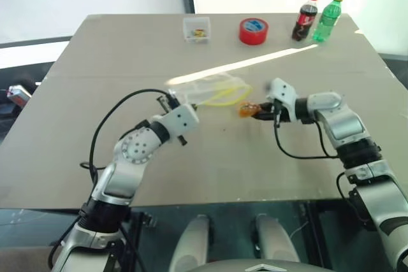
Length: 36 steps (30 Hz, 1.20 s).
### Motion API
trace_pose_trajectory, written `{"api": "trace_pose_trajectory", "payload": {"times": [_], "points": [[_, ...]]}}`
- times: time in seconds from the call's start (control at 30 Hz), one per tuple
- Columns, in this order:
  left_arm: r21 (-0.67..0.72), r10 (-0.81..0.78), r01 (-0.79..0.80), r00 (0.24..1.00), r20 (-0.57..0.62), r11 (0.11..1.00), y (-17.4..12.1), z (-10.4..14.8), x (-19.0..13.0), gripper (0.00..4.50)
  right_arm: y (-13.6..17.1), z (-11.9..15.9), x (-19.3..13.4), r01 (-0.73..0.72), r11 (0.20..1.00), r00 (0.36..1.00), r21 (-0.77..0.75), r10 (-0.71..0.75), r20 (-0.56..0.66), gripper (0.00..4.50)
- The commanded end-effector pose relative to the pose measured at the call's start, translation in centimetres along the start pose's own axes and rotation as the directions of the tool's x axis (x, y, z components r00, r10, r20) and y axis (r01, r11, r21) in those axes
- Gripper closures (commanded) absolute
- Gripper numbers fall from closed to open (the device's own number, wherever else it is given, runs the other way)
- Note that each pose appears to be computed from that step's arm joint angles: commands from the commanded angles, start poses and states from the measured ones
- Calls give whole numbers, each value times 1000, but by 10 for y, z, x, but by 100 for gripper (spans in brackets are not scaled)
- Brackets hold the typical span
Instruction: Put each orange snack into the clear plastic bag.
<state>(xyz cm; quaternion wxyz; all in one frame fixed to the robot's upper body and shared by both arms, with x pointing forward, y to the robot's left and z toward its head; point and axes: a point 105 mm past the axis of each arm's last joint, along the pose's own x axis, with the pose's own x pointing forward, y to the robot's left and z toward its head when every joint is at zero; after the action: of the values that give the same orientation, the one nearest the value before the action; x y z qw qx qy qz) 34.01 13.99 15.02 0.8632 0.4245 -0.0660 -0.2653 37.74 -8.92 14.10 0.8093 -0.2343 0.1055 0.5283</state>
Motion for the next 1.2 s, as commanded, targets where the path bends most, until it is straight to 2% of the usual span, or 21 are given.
{"api": "trace_pose_trajectory", "payload": {"times": [0.03, 0.37, 0.77, 1.2], "points": [[16, 7, -8, 999, 36, 1000, 3, 9, 1, 450, -12, 15, -3, 76, 997, 997, -14, -76, 24, 379], [44, -19, 16, 998, 53, 999, -3, 12, 0, 450, -21, 23, 3, 107, 994, 994, -11, -106, 22, 379], [65, -19, 16, 999, 45, 998, -4, 9, 2, 450, -11, 30, -4, 33, 998, 999, -54, -32, 28, 379], [74, -22, 18, 998, 54, 997, -4, 9, 6, 450, -10, 26, -10, 25, 998, 1000, -65, -25, 5, 379]]}}
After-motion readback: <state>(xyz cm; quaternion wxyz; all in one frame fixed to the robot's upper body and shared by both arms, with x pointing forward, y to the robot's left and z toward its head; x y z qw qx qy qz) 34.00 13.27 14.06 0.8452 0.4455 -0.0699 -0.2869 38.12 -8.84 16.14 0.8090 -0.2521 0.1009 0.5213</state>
